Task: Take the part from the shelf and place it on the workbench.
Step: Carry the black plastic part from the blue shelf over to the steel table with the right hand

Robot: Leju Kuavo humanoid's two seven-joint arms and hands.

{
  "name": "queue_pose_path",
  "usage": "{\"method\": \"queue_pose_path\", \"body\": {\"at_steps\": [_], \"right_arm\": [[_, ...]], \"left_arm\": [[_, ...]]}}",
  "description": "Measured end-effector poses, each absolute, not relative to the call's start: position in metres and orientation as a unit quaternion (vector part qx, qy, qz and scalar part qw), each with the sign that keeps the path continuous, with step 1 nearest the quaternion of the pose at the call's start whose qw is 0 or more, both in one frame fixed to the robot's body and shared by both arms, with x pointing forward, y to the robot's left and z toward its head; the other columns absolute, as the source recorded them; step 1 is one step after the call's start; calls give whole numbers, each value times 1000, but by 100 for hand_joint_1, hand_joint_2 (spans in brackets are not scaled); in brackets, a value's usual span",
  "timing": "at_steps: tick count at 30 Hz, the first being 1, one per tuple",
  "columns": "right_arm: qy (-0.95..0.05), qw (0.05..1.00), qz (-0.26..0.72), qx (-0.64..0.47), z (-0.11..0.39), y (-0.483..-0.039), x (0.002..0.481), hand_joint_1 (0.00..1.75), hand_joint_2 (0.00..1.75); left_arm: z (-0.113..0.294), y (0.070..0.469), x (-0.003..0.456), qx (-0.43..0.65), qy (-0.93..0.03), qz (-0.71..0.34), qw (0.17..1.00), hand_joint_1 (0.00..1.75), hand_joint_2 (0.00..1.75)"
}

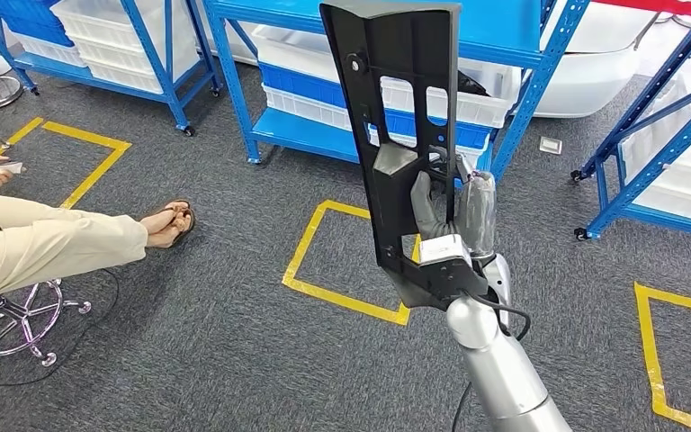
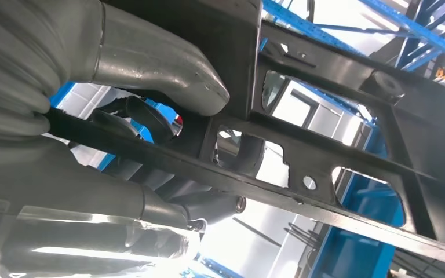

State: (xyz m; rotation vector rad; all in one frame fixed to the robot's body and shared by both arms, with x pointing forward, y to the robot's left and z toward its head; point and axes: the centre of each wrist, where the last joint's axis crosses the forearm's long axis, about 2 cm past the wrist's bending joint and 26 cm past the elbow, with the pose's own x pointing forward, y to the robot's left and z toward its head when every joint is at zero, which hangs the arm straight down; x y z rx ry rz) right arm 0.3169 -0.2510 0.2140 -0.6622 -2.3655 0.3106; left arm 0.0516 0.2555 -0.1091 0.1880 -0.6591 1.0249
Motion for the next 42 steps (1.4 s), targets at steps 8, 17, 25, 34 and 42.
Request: {"method": "queue_pose_path", "body": {"at_steps": [8,17,25,34,42], "right_arm": [[-903,314,120,-267,214,-246,307,175,175],[-898,224,130,-357,288,-251,332,175,175],[-877,176,118,-431,341,-244,350,175,175],[-855,162,118,-478,369,-249,369,175,175],[-851,165,125,-483,374,-249,379,175,175]], "left_arm": [[-108,255,55,71,-350,521,775,0,175],[-96,218,95,-103,-444,509,730,0,175],[-26,141,236,-220,-466,428,742,0,175],[-20,186,239,-157,-405,451,780,0,175],[-1,185,243,-180,-451,418,768,0,175]]}}
